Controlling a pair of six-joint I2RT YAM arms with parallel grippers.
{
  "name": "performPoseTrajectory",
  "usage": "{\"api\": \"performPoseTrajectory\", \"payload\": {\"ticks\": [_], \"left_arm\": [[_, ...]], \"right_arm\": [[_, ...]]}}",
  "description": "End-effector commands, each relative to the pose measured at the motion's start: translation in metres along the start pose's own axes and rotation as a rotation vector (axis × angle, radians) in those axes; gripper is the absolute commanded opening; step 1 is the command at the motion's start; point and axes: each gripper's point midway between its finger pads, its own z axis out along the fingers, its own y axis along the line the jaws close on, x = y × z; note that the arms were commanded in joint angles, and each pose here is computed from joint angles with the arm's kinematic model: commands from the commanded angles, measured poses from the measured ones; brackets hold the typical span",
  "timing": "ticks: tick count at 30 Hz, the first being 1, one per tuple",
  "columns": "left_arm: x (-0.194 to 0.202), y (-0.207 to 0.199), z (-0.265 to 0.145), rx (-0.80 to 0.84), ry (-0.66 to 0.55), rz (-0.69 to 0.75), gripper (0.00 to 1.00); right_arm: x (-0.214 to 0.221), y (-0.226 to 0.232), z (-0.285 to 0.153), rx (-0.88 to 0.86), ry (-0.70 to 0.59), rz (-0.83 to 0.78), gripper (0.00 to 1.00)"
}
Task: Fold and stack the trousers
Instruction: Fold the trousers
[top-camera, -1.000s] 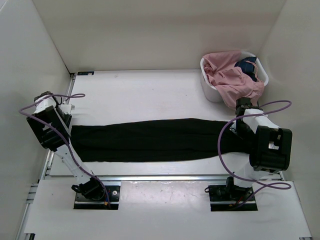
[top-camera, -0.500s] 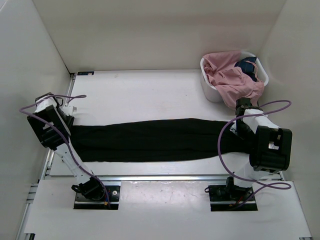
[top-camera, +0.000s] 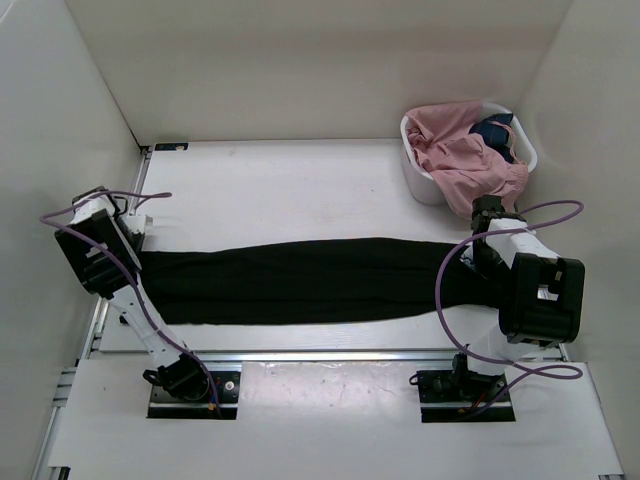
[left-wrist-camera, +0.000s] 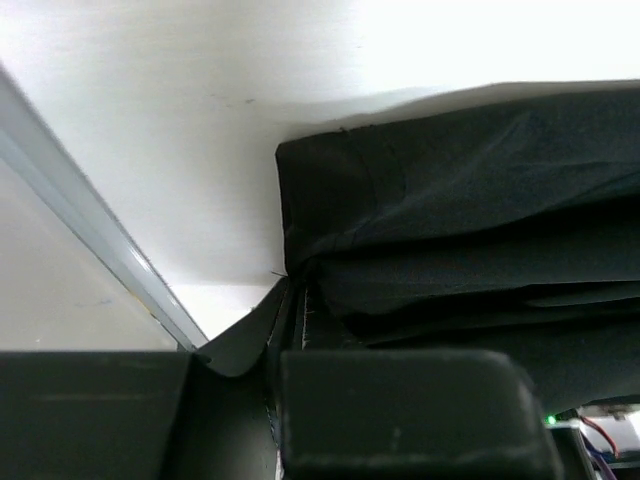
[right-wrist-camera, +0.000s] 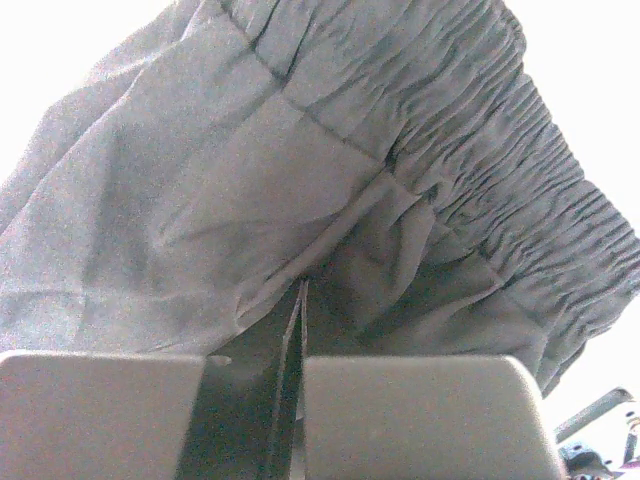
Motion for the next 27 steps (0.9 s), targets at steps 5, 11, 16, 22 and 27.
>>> {"api": "performPoseTrajectory", "payload": {"ticks": [5,11,16,22,27], "left_arm": [[-0.015,0.014,-0.059,-0.161,-0.167,-0.013,0.18],[-0.01,0.011,-0.047,-0.158,-0.124,0.006,0.32],[-0.003,0.007,-0.027,-0.13,-0.065,0.011,0.3],[-0.019,0.015,-0.048,-0.16,-0.14,-0.004,0.14],[-0.052,0.011,-0.094,-0.192,-0.357,0.029,0.14]], "right_arm": [[-0.001,-0.004,-0.005,0.001,-0.01,-0.005,0.0],[-0.001,-0.004,-0.005,0.001,-0.01,-0.005,0.0],[-0.001,-0.004,-0.005,0.001,-0.01,-0.014,0.0],[0.002,-0.007,-0.003,0.007,-0.003,-0.026,0.0],[0.005,-0.009,-0.002,0.012,0.003,-0.029,0.0]]}}
